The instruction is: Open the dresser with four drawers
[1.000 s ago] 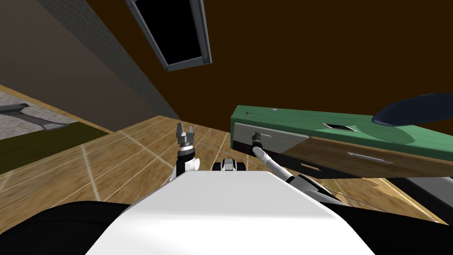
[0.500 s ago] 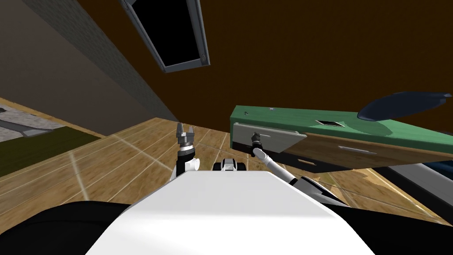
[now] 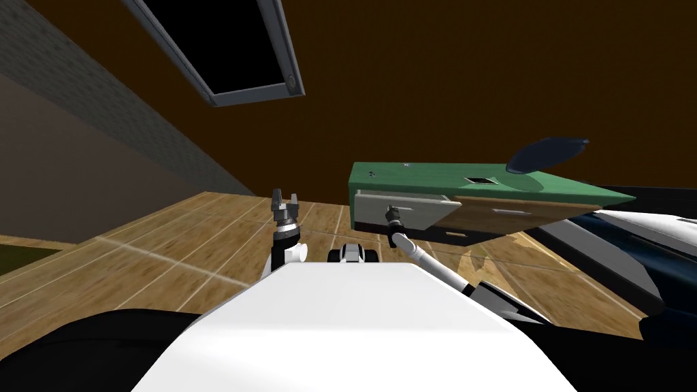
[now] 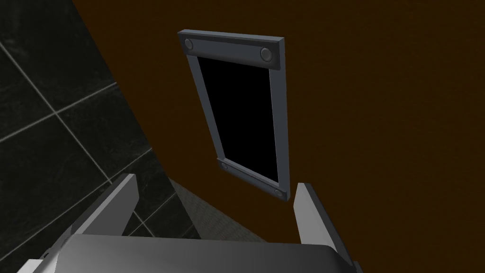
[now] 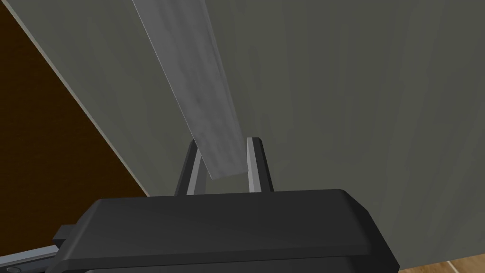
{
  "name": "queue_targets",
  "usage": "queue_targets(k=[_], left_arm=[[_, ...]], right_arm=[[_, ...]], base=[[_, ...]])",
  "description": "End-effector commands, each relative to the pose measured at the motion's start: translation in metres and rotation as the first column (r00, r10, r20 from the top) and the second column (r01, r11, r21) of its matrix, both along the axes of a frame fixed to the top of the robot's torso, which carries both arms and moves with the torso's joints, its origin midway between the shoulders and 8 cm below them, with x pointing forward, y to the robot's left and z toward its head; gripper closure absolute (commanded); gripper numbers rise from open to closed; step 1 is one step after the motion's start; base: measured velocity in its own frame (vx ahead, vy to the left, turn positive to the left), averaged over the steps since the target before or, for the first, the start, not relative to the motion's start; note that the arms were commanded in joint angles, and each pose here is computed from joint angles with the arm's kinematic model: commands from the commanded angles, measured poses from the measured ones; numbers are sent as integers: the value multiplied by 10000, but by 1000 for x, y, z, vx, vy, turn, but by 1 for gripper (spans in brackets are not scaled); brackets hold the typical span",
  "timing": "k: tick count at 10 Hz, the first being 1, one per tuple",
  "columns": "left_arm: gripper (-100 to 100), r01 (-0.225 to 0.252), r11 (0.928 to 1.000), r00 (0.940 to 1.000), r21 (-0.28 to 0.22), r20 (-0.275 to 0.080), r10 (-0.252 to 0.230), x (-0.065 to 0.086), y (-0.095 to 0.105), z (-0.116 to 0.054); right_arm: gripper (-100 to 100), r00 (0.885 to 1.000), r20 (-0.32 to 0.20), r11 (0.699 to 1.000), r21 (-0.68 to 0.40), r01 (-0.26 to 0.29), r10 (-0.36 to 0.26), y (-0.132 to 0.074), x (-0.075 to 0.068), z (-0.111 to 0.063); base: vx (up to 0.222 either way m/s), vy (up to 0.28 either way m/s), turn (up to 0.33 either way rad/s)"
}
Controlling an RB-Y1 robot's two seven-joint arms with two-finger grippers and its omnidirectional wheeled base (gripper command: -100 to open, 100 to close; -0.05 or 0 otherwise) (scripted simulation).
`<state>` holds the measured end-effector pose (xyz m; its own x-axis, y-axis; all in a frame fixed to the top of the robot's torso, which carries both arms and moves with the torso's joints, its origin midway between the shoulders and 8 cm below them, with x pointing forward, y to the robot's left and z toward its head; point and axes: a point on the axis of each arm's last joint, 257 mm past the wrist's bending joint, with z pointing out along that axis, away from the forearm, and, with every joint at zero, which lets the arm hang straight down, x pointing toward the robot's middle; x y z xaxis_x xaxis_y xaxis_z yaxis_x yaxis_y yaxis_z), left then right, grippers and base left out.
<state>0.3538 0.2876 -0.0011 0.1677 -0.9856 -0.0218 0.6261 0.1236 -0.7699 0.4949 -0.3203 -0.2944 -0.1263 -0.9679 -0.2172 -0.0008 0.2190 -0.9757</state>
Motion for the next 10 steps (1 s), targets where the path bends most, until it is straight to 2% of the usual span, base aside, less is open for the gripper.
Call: queue_targets(k=[1,2,4,5,10], left_arm=[[0,0,10000,10000,0,0,0,0,0,0],[0,0,10000,10000,0,0,0,0,0,0],[0,1,10000,10000,2,1,-1,0,0,0],[0,0,10000,10000,2,0,0,0,0,0],[0,1,10000,10000,2,1,-1,0,0,0]], right_arm=[[100,9980,6,9980,0,-636,636,12,-15,5],[100,9983,-87,9983,42,-577,577,15,-12,0],[100,9939,-80,9939,-65,-1099,1099,35,-31,-1],[100,9939,-80,9939,-65,-1099,1099,35,-31,-1],[100,9739,34,9738,-135,-2270,2271,82,-81,3]], base=[[74,109,-324],[34,56,-71],[35,6,-181],[31,0,-109],[46,-2,-213]])
